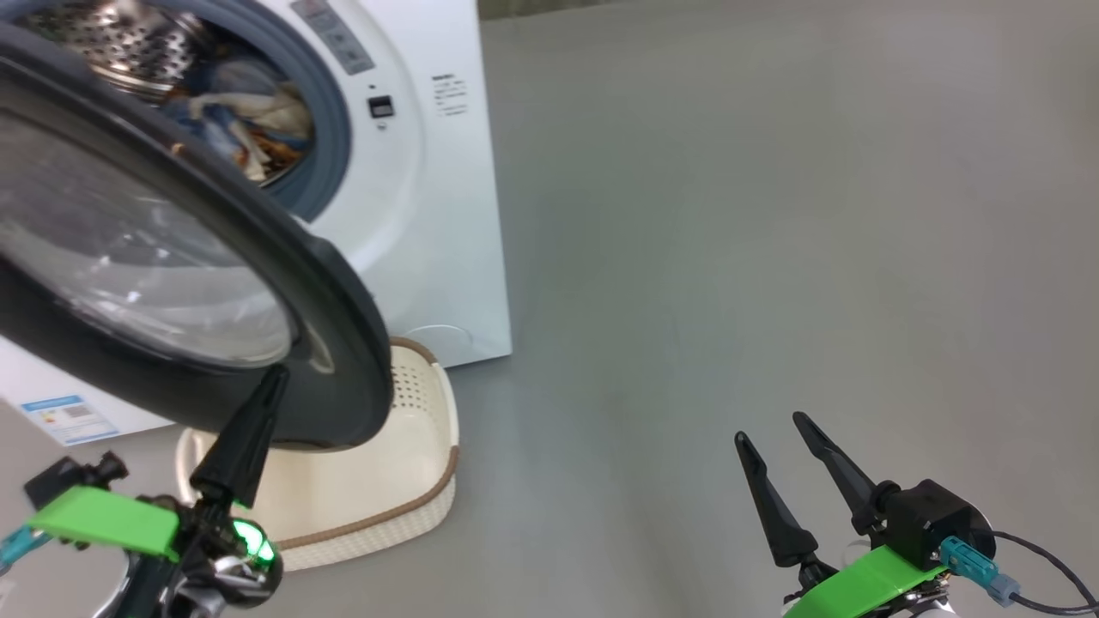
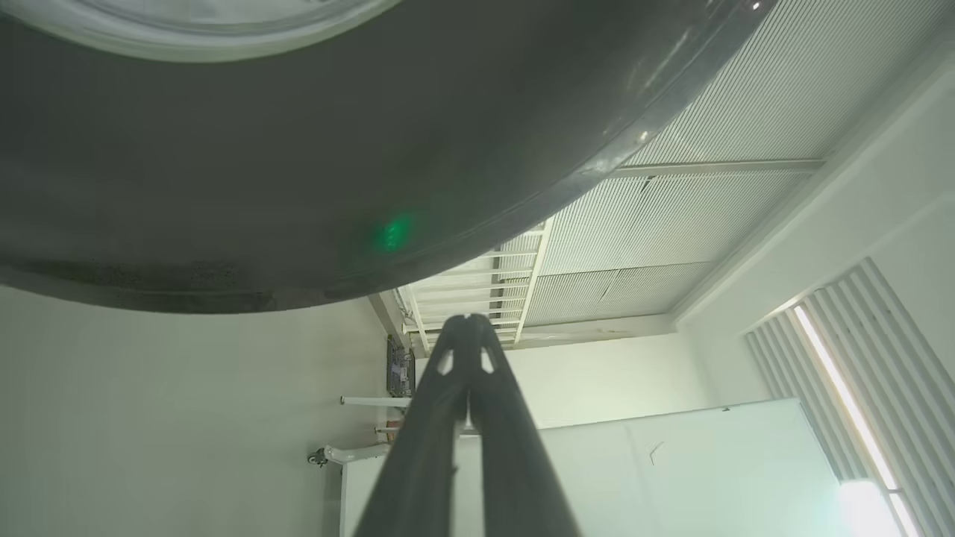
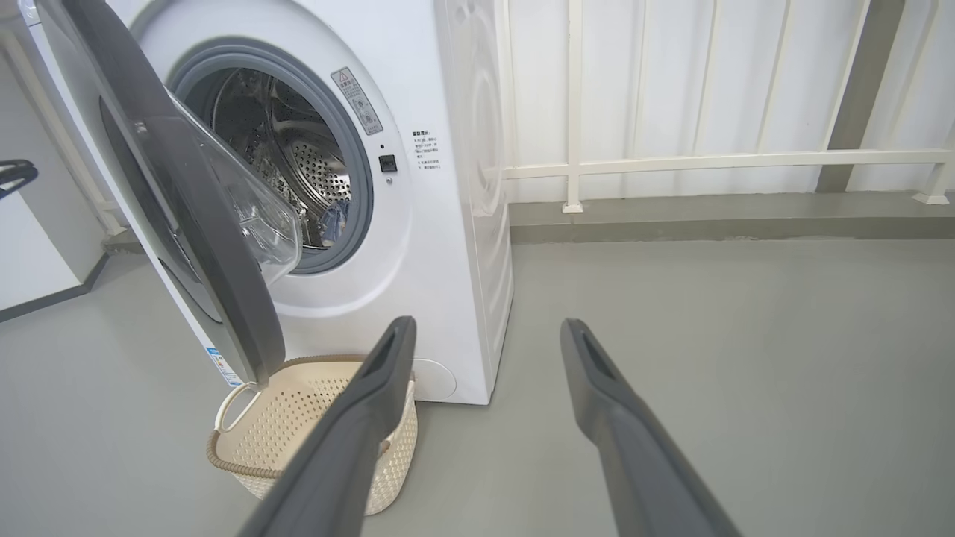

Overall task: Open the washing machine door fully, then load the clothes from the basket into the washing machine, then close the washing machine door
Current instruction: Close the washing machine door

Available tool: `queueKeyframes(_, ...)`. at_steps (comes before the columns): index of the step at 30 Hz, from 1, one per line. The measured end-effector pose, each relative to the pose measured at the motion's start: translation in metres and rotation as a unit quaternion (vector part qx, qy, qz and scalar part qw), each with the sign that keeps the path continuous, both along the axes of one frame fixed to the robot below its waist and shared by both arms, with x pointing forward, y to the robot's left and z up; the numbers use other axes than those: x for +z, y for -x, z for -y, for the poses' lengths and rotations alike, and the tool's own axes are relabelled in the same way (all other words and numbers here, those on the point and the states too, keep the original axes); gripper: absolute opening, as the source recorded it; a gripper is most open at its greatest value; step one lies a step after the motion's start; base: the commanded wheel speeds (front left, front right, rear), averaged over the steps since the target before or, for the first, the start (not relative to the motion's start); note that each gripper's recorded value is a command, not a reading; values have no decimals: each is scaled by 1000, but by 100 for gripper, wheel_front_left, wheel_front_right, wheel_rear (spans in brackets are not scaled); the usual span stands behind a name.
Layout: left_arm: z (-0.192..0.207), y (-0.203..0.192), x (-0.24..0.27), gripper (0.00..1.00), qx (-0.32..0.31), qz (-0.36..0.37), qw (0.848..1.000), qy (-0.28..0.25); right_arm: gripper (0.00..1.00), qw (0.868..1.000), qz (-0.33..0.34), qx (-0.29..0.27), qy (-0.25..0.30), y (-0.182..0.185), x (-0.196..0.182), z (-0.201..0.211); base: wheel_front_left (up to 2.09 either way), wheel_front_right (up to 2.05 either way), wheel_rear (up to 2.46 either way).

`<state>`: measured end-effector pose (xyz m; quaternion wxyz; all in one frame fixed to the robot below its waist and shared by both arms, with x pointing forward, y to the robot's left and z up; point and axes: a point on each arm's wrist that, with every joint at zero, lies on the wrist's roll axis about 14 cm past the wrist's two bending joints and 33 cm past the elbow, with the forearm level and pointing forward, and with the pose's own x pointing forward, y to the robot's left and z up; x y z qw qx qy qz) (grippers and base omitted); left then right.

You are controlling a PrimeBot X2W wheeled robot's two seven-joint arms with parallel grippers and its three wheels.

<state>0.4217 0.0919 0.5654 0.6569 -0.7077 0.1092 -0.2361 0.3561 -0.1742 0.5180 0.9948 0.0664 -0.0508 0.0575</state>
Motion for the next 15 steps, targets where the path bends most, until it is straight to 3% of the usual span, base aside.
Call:
queueKeyframes(8,-48,26,6,0,118,25,990,-72,100,999,22,36,-4,-6,14,-24,0,0,0)
queueKeyframes(11,-68,38,8,0,165,31,981,-95,100,998,33,50,-6,-8,21,-34,0,0,0)
queueKeyframes(15,-87,55,1,0,220,40,958,-179,100,997,45,64,-9,-10,29,-45,0,0,0)
